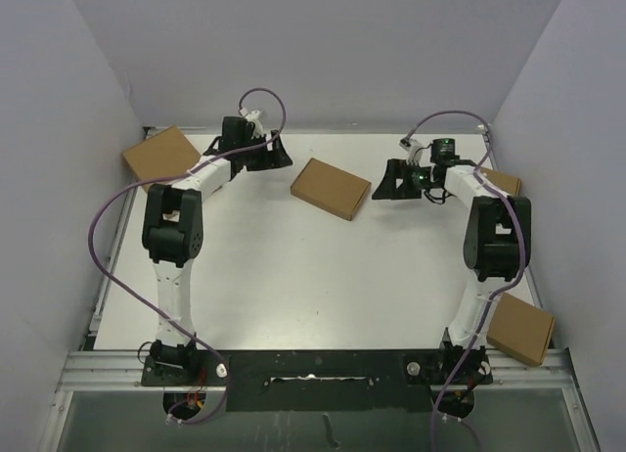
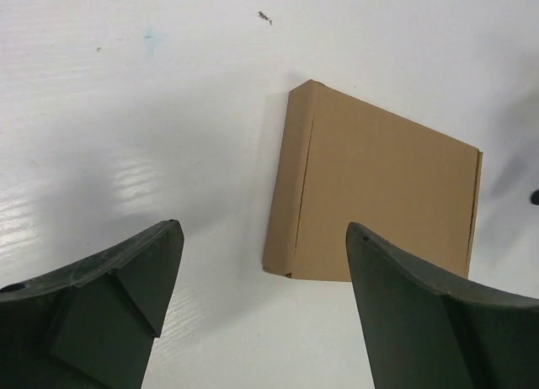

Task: Fold the paper box

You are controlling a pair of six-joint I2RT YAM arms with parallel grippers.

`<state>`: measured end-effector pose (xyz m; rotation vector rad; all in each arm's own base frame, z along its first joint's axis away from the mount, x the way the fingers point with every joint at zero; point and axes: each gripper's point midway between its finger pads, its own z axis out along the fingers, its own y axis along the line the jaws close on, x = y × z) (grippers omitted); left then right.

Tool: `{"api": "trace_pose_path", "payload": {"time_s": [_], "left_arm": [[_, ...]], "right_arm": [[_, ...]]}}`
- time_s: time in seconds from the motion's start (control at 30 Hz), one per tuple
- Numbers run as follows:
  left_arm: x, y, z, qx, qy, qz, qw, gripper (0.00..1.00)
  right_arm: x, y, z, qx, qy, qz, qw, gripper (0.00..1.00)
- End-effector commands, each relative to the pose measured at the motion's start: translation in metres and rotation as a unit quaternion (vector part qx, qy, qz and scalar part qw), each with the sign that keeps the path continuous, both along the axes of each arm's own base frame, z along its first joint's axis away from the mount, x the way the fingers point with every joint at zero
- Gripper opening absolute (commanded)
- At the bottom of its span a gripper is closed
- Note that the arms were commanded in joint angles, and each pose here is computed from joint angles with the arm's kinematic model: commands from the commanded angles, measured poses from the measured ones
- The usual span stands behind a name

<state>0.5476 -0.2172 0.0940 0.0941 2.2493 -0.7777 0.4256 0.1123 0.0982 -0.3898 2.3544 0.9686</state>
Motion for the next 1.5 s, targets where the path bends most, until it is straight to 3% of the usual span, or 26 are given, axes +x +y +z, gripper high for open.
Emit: {"api": "trace_pose_path", "payload": {"time_s": [0.0, 0.13, 0.33, 0.4, 0.6, 0.87, 1.3, 1.47], "left_arm": [[0.014, -0.021, 0.011, -0.007, -0.029, -0.015, 0.999, 0.78], [0.012, -0.033, -0.008, -0.025, 0.003, -0.041, 0.999, 0.77], [0.001, -0.044, -0.04, -0.026, 0.063, -0.057, 0.996, 0.63], [-0.005, -0.045, -0.047, -0.022, 0.074, -0.06, 0.995, 0.61], [-0.033, -0.055, -0.046, -0.03, 0.089, -0.094, 0.991, 0.52], [-0.073, -0.059, -0.037, -0.043, 0.093, -0.098, 0.99, 0.43], [-0.096, -0.063, -0.015, -0.078, 0.097, -0.096, 0.988, 0.45], [-0.11, -0.052, -0.005, -0.076, 0.1, -0.085, 0.988, 0.49]], "right_arm": [[0.036, 0.031, -0.004, -0.012, 0.04, -0.061, 0.997, 0.84], [0.06, 0.03, -0.018, -0.034, 0.056, -0.098, 0.993, 0.8], [0.073, 0.037, -0.037, -0.039, 0.081, -0.097, 0.991, 0.73], [0.074, 0.042, -0.038, -0.037, 0.081, -0.089, 0.992, 0.66], [0.079, 0.056, -0.039, -0.036, 0.071, -0.057, 0.995, 0.55], [0.092, 0.056, -0.036, -0.058, 0.045, -0.04, 0.997, 0.49], [0.094, 0.057, -0.023, -0.058, 0.024, -0.022, 0.998, 0.51], [0.095, 0.036, -0.015, -0.111, -0.007, -0.018, 0.994, 0.58]]}}
